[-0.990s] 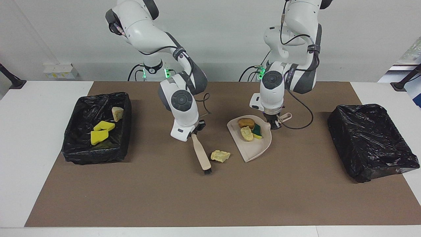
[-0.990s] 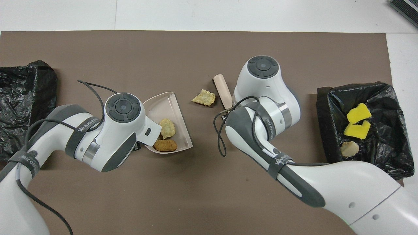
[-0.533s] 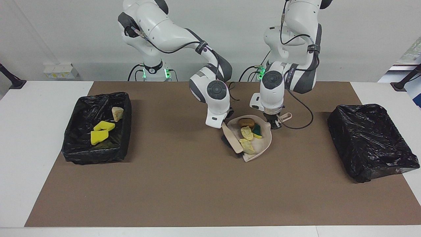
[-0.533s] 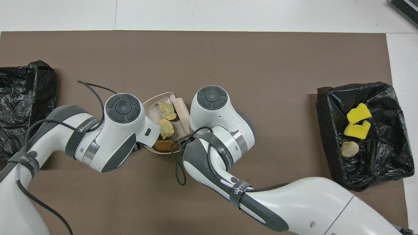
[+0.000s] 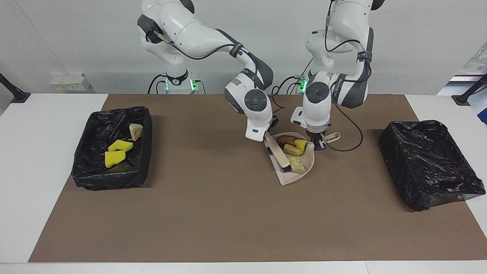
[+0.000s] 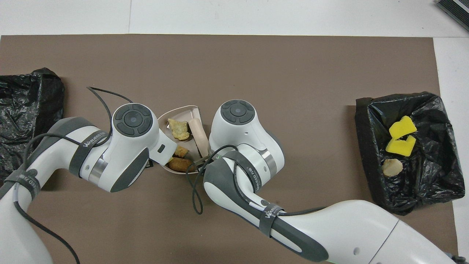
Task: Sweep and dump trash in bin
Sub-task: 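Sweep the last crust into the dustpan with the right gripper's brush, then carry the loaded dustpan with the left gripper and tip it into the bag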
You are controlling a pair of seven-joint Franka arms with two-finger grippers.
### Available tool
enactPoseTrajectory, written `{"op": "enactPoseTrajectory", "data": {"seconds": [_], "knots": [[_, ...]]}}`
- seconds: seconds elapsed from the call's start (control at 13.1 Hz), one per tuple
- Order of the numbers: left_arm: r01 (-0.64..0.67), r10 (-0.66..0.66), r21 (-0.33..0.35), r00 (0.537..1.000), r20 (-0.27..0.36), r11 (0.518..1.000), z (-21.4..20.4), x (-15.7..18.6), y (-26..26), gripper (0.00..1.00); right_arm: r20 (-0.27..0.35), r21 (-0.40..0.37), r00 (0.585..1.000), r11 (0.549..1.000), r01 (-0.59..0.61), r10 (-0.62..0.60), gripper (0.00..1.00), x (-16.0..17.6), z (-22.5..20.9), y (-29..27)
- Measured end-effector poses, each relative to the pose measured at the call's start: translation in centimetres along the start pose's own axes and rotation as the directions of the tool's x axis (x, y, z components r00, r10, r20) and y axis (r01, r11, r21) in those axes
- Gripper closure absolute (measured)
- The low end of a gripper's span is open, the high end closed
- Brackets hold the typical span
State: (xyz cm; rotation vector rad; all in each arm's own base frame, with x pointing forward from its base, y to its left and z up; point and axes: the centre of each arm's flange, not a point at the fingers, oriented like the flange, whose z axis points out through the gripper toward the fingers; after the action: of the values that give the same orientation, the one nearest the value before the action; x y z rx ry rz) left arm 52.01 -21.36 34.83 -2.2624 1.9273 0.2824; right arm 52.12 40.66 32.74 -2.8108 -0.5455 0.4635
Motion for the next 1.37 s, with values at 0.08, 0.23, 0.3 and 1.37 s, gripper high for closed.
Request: {"op": "enactPoseTrajectory", "data": {"seconds": [0.08,0.23,0.3,1.37], "knots": [[-0.023,0.023,-0.001,1.000,0.001,1.000,0.1,-0.2,-0.2,0.68,0.013,-0.001,1.000,1.000,-0.024,0.024,0.74,0.1,-0.6,1.7],[-0.075,0.075,0.002,0.997,0.003,0.997,0.0,-1.2,-0.7,0.68,0.030,-0.006,0.997,0.998,-0.065,0.065,0.74,-0.1,-2.1,4.5],[-0.095,0.095,0.006,0.995,0.004,0.995,-0.3,-2.0,-1.1,0.68,0.035,-0.012,0.996,0.997,-0.080,0.080,0.74,-0.3,-3.0,5.6],[0.034,-0.029,0.095,0.998,-0.053,0.995,-5.3,-45.3,-4.6,0.68,0.013,-0.194,0.956,0.939,-0.284,0.292,0.74,-10.1,-8.5,-1.5]]}}
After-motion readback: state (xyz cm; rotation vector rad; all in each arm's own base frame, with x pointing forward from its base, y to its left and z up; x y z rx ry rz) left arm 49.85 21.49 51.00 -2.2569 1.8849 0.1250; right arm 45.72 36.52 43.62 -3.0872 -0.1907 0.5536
